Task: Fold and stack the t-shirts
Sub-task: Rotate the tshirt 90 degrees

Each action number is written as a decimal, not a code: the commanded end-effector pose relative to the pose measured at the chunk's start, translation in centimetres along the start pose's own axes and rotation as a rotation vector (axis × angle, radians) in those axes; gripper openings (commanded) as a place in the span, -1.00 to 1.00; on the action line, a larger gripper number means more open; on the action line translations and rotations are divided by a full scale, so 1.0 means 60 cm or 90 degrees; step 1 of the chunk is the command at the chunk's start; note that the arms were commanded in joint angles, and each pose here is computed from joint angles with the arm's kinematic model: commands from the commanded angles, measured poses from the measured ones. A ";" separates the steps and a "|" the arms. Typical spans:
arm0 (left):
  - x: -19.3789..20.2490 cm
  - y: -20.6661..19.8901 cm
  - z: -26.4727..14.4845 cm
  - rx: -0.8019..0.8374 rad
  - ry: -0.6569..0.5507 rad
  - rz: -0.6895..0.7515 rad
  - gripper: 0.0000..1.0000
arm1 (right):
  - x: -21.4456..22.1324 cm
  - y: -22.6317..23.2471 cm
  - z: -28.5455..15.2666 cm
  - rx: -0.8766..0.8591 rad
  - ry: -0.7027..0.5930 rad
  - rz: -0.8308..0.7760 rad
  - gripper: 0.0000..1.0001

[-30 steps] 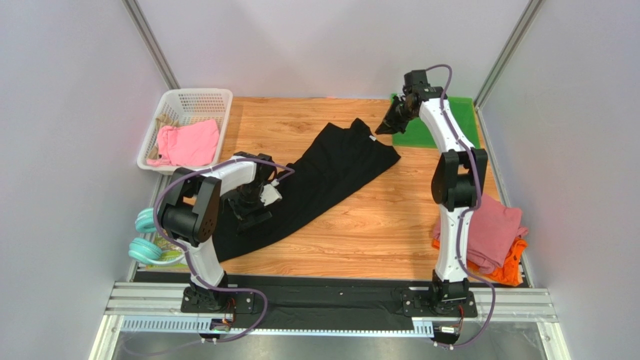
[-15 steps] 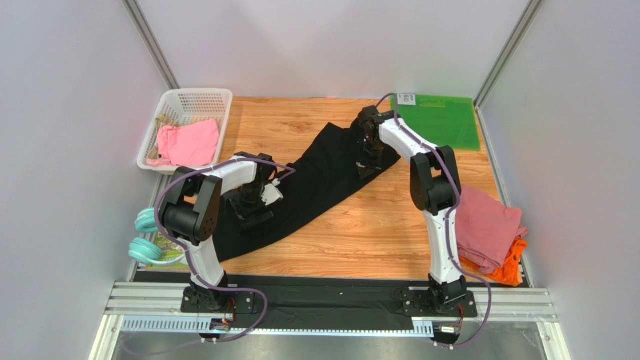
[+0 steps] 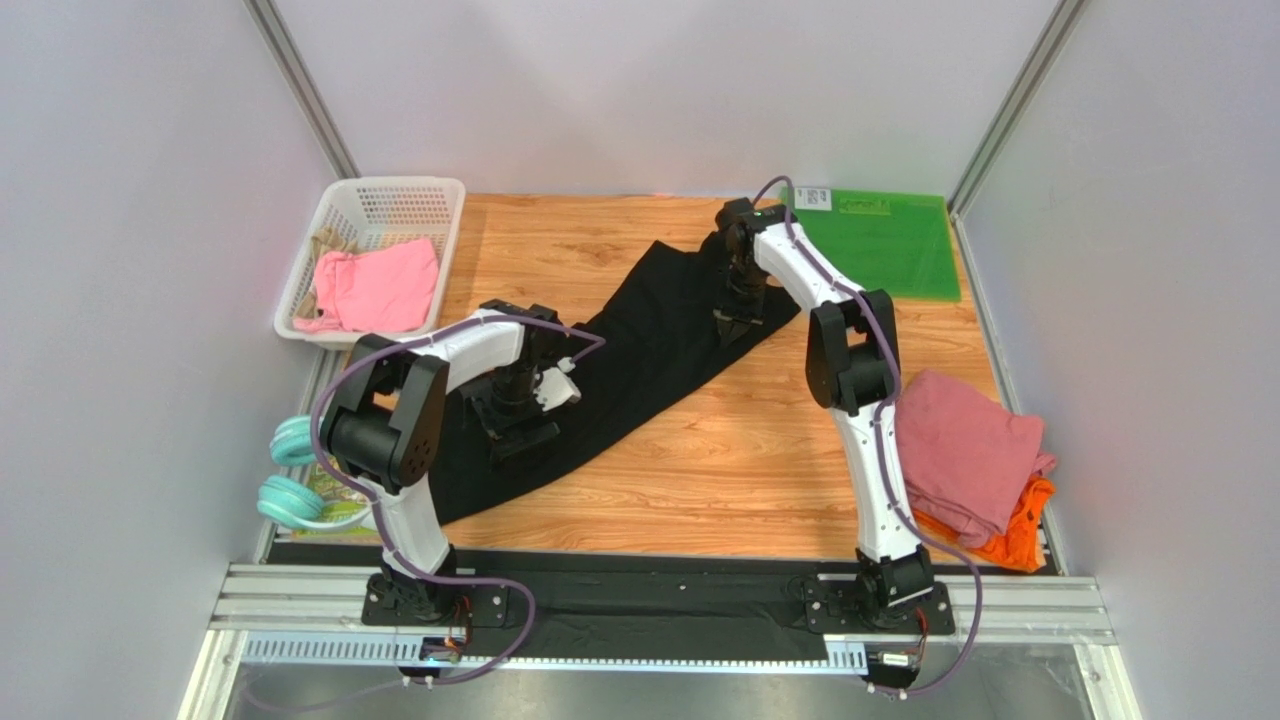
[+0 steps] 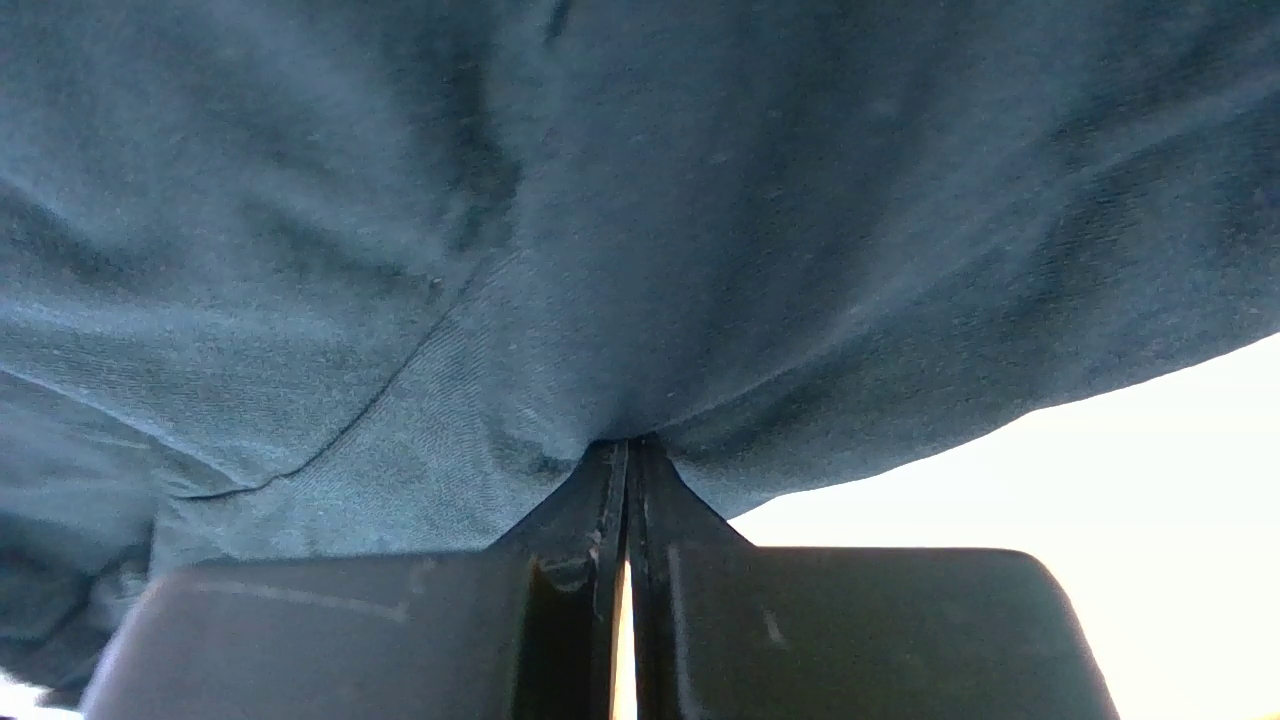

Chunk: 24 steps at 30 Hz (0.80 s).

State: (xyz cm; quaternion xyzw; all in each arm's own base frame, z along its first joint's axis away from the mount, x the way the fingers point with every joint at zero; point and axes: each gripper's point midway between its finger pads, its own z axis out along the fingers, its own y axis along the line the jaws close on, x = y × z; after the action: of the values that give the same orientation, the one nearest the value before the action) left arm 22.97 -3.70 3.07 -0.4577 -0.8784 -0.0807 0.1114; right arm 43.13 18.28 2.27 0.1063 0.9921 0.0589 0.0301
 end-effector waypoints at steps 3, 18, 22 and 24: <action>-0.029 -0.026 -0.030 0.023 -0.029 0.046 0.93 | -0.068 -0.042 0.045 -0.021 -0.010 0.068 -1.00; -0.092 -0.122 -0.034 0.136 -0.016 0.141 0.93 | -0.177 -0.047 0.031 -0.212 -0.042 0.145 -1.00; -0.136 -0.163 -0.047 0.186 -0.025 0.169 0.92 | -0.193 -0.031 0.037 -0.258 -0.046 0.145 -0.99; -0.160 -0.191 -0.057 0.211 -0.027 0.193 0.92 | -0.202 -0.025 0.039 -0.274 -0.049 0.146 -0.99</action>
State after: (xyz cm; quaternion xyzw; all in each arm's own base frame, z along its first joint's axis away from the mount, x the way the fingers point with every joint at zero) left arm 20.98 -14.47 2.79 -0.5497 -0.8202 0.0287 0.1559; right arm 52.38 13.98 2.55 0.2153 0.9422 0.2505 0.0567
